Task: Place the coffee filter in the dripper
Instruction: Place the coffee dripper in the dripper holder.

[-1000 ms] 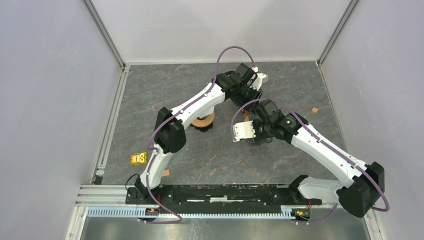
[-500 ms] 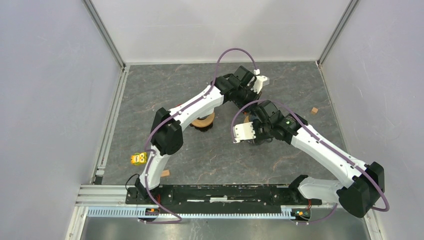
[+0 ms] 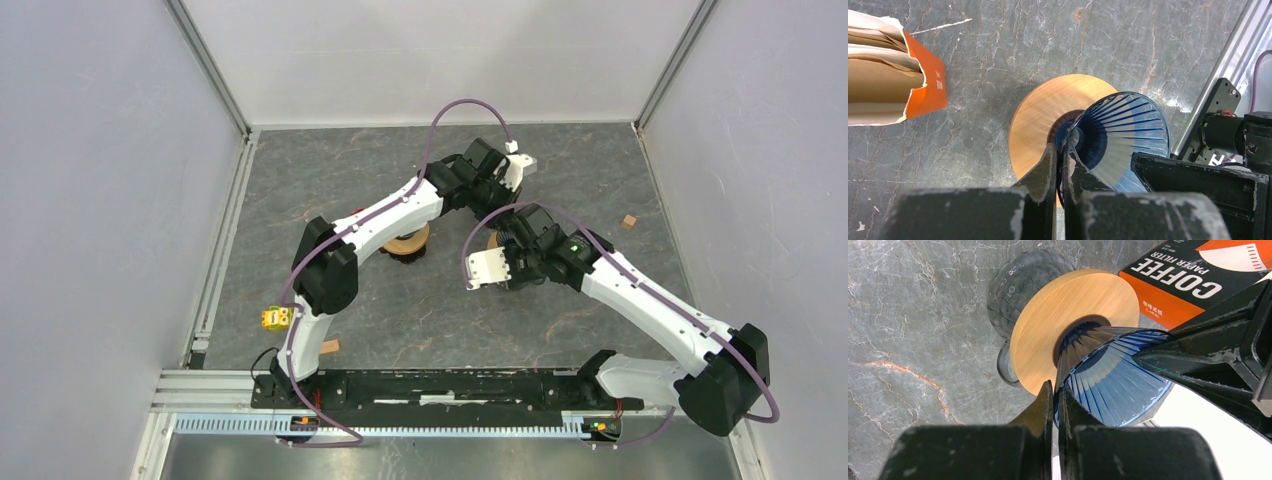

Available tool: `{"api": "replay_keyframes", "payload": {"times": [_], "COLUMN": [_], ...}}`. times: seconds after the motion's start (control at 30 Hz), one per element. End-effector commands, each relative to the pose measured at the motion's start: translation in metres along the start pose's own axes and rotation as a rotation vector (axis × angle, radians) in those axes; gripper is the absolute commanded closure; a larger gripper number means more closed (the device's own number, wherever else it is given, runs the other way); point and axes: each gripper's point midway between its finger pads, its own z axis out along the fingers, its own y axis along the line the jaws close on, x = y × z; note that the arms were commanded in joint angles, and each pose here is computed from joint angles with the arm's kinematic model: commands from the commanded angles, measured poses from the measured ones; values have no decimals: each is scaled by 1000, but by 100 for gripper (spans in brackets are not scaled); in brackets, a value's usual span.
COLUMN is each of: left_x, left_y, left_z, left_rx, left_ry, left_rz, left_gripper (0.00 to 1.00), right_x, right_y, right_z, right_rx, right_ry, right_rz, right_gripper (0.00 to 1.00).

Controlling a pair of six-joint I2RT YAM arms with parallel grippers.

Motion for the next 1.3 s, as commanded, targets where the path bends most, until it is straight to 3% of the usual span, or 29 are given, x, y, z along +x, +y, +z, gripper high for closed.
{"api": "replay_keyframes", "payload": {"times": [0.0, 0.6, 1.1, 1.27], "left_x": [57, 82, 20, 6], "left_y": [8, 9, -5, -4], "left_z": [22, 32, -2, -9], "left_rx": [-39, -38, -58, -64], "left_ry": [173, 226, 129, 101], "left_rz": [21, 9, 65, 65], "left_gripper": [98, 98, 90, 80], "right_x": [13, 10, -25, -28], "right_y": [47, 50, -31, -44], "right_z": [30, 34, -41, -60], "right_rx": [-186, -215, 25, 95], "right_ry": [37, 28, -143, -215], "right_rz": [4, 7, 136, 185], "right_gripper": [100, 100, 52, 48]}}
